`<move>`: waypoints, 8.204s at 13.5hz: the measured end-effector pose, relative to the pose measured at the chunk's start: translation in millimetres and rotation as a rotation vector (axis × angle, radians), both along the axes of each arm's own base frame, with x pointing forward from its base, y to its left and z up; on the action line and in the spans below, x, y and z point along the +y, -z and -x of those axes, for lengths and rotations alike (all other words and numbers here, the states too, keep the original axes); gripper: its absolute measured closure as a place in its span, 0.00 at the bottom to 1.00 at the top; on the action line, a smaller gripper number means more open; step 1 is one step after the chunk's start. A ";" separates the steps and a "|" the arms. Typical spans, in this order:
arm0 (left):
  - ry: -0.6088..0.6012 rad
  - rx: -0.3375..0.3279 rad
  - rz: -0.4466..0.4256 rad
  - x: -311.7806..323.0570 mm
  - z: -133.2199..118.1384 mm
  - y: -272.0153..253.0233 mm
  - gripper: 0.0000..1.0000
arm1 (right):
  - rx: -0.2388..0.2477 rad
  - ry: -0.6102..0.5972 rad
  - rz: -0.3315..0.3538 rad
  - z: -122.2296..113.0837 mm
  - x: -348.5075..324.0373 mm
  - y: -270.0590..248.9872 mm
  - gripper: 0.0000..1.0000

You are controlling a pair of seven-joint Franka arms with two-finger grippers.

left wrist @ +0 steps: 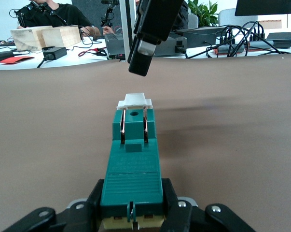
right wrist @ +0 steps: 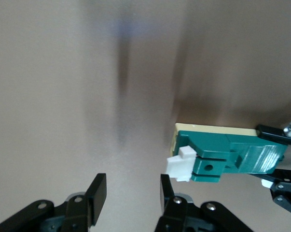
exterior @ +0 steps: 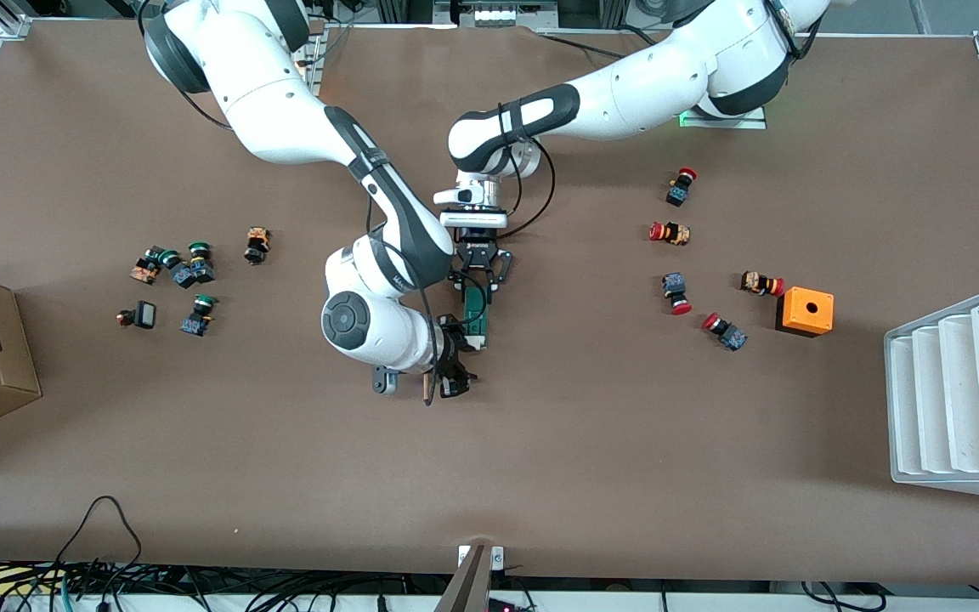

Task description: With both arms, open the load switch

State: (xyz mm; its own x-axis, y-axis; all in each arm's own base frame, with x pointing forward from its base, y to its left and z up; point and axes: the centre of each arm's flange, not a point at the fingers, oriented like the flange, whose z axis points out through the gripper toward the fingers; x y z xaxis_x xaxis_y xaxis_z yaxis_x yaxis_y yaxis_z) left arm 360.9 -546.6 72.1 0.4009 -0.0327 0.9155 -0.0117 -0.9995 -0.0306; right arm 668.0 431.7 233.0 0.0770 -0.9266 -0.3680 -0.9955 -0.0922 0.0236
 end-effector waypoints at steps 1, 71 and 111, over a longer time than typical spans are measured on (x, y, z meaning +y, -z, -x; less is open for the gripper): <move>-0.002 0.000 0.004 0.0 0.0 0.1 0.50 | 0.020 -0.004 0.007 3.2 1.5 3.5 0.47; 0.002 -0.015 0.006 1.0 0.9 2.8 0.50 | 0.198 -0.175 0.151 70.8 34.8 -4.4 0.74; -0.090 0.134 0.035 -33.4 0.4 -98.3 0.00 | -0.255 -1.222 0.058 74.2 -312.0 -280.1 0.01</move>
State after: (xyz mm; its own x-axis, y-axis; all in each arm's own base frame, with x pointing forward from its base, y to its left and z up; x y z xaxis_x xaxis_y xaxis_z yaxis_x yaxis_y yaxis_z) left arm 360.5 -580.0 170.4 0.5198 0.0393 0.8534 0.0758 -0.9971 -0.0003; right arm 593.8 119.8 513.1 0.9608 -0.2130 -0.1776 -0.2363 -0.9640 -0.1222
